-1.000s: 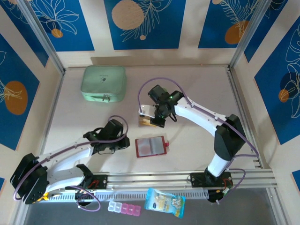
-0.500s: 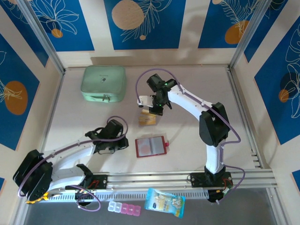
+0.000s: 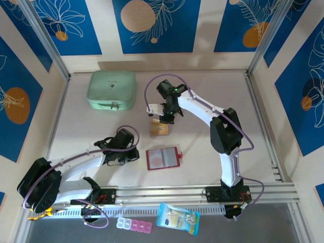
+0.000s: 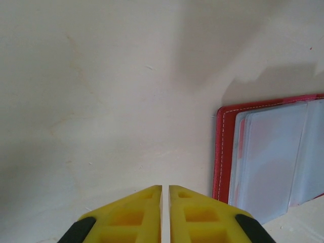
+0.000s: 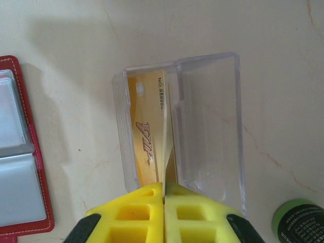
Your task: Take the credit cards out of the card holder
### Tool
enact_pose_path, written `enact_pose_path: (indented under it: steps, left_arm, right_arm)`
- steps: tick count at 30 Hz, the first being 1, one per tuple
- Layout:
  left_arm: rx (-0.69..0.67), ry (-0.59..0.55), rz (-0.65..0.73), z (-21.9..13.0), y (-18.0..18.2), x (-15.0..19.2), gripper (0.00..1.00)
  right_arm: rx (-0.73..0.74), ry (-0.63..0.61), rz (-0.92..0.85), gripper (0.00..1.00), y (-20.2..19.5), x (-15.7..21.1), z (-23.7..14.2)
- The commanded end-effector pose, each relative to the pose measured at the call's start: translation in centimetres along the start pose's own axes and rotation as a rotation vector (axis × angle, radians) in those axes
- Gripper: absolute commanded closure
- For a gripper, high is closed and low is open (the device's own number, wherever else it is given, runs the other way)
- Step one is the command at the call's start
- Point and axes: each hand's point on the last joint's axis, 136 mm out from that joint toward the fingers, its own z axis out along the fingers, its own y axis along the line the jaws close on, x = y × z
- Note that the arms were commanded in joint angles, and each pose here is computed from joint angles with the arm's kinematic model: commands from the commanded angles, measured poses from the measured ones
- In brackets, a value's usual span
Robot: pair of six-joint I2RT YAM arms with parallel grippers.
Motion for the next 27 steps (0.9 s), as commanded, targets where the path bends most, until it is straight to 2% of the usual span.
enact_pose_path:
  steps: [1, 5, 13, 19, 27]
  left_arm:
    - [0.029, -0.002, 0.007, -0.3, -0.9, -0.6, 0.89]
    - [0.038, -0.002, 0.006, -0.3, -1.2, -0.8, 0.89]
    - [0.087, 0.023, 0.01, 0.0, -2.6, -0.8, 0.89]
    - [0.127, 0.07, 0.009, 1.2, -4.1, -0.5, 0.9]
    - [0.131, 0.115, 0.052, 2.7, -5.7, 0.8, 0.9]
  right_arm:
    - [-0.015, -0.003, 0.004, 0.86, 0.0, 0.3, 0.5]
    - [0.009, -0.004, 0.012, 0.85, -0.3, 0.2, -0.2]
    - [0.022, -0.082, 0.079, 0.86, 1.0, -1.0, -2.2]
    - [0.018, -0.135, 0.183, 0.86, 3.3, -1.8, -2.7]
    - [-0.014, -0.216, 0.406, 0.86, 7.2, -2.5, -3.1]
